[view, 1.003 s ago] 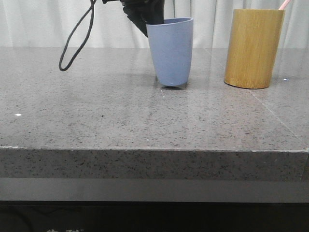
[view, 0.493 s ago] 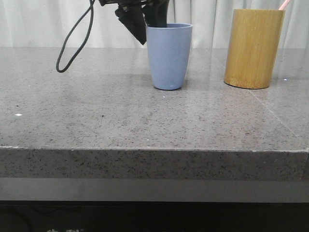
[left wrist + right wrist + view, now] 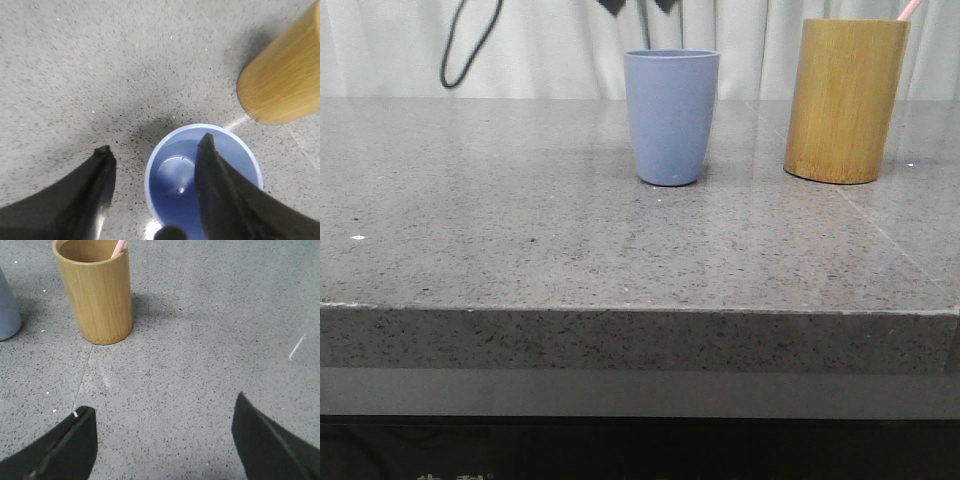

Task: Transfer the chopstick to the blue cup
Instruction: 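Open the left gripper and lift it away from the cup, then lower the right gripper into the bamboo holder, grasp the pink chopstick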

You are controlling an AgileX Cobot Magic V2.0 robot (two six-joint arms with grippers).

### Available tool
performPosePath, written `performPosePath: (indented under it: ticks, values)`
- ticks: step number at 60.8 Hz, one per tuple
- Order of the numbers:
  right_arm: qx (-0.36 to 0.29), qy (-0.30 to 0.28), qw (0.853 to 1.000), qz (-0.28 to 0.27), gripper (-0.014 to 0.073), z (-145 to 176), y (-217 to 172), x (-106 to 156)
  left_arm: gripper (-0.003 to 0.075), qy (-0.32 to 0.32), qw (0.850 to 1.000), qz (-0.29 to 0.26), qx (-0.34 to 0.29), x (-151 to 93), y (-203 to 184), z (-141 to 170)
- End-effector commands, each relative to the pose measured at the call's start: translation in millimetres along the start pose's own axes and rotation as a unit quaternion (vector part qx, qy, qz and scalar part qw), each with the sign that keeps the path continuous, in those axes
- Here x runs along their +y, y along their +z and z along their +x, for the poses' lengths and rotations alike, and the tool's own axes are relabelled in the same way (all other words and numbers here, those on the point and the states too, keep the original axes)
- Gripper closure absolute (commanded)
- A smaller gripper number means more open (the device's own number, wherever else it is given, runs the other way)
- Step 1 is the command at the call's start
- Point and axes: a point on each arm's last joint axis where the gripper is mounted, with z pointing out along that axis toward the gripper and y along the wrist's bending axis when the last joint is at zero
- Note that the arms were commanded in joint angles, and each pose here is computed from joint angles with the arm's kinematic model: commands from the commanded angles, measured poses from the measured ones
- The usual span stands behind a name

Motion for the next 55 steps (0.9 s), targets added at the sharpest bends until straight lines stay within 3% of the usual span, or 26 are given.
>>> performPosePath:
  ticks: [1, 13, 23, 32, 46, 55]
  values:
    - [-0.054, -0.003, 0.999, 0.003, 0.0024, -22.8, 3.4, -0.4, 0.0353, -0.003, 0.997, 0.004, -0.080, -2.8, -78.4, -8.7]
    - [-0.046, 0.043, 0.998, 0.032, 0.0024, -50.0, 21.2, -11.8, 0.0353, 0.008, 0.993, -0.012, -0.117, -2.4, -150.0, 9.3]
    - [-0.048, 0.111, 0.992, 0.038, 0.0068, -71.8, 34.7, -25.7, 0.0353, 0.009, 0.991, -0.018, -0.135, -5.2, -183.4, 37.4]
    - [-0.029, 0.126, 0.992, -0.011, 0.0137, -86.1, 51.5, -22.1, 0.0353, 0.005, 0.986, -0.021, -0.163, -7.4, -195.3, 69.2]
    - [-0.008, 0.136, 0.985, -0.107, 0.0141, -113.2, 82.2, -11.8, 0.0353, -0.004, 0.986, -0.019, -0.168, -10.5, -196.1, 134.0]
    - [-0.006, 0.147, 0.982, -0.119, 0.0141, -129.7, 105.8, -14.9, 0.0353, -0.007, 0.988, -0.019, -0.155, -11.6, -194.4, 166.2]
